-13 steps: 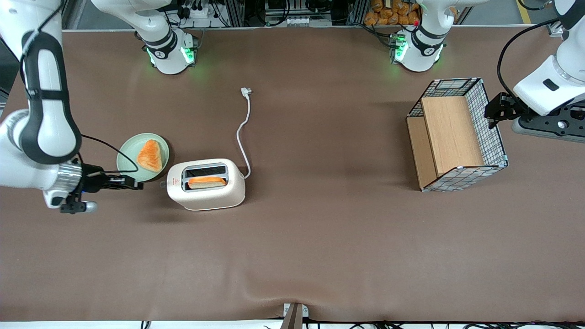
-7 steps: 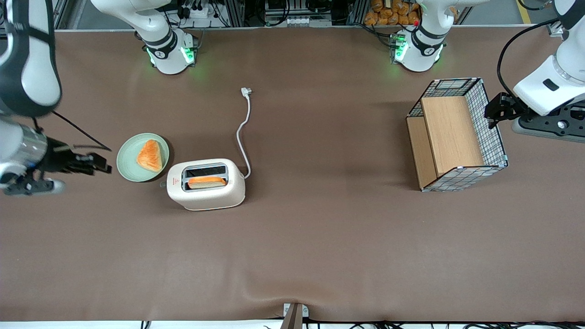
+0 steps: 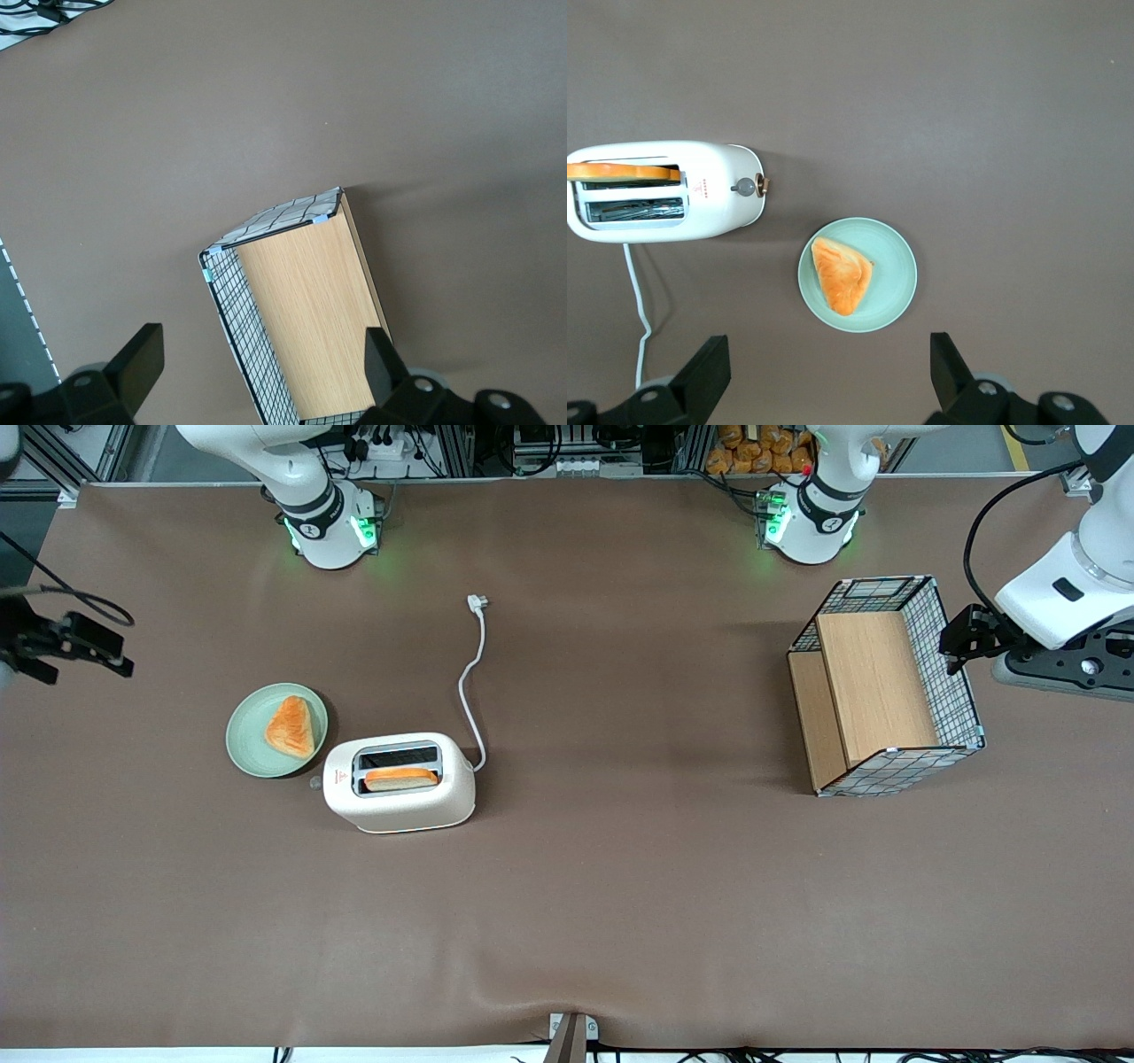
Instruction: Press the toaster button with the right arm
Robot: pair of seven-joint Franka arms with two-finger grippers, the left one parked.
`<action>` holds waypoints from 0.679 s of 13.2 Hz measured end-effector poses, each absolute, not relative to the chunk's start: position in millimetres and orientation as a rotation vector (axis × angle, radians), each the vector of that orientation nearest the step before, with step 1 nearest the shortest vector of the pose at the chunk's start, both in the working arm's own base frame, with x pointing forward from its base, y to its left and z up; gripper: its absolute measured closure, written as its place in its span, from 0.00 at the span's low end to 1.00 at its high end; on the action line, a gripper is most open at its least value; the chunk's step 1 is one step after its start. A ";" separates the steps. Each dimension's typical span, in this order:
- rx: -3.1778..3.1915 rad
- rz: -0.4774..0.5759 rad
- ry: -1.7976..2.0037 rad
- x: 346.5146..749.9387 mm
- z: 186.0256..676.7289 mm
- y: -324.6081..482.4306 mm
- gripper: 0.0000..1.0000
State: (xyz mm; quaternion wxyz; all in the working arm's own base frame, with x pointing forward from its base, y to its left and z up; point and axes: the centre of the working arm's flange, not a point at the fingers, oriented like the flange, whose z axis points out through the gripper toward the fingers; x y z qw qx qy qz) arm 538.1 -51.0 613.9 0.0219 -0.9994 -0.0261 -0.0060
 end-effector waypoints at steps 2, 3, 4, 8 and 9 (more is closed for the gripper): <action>-3.093 -0.015 -0.028 529.1 615.8 -52.5 0.00; -3.094 -0.009 -0.017 526.5 614.6 -53.0 0.00; -3.094 -0.005 0.000 524.8 613.9 -52.5 0.00; -3.096 0.028 0.043 520.1 615.8 -32.8 0.00; -3.096 0.027 0.046 519.4 616.9 -31.5 0.00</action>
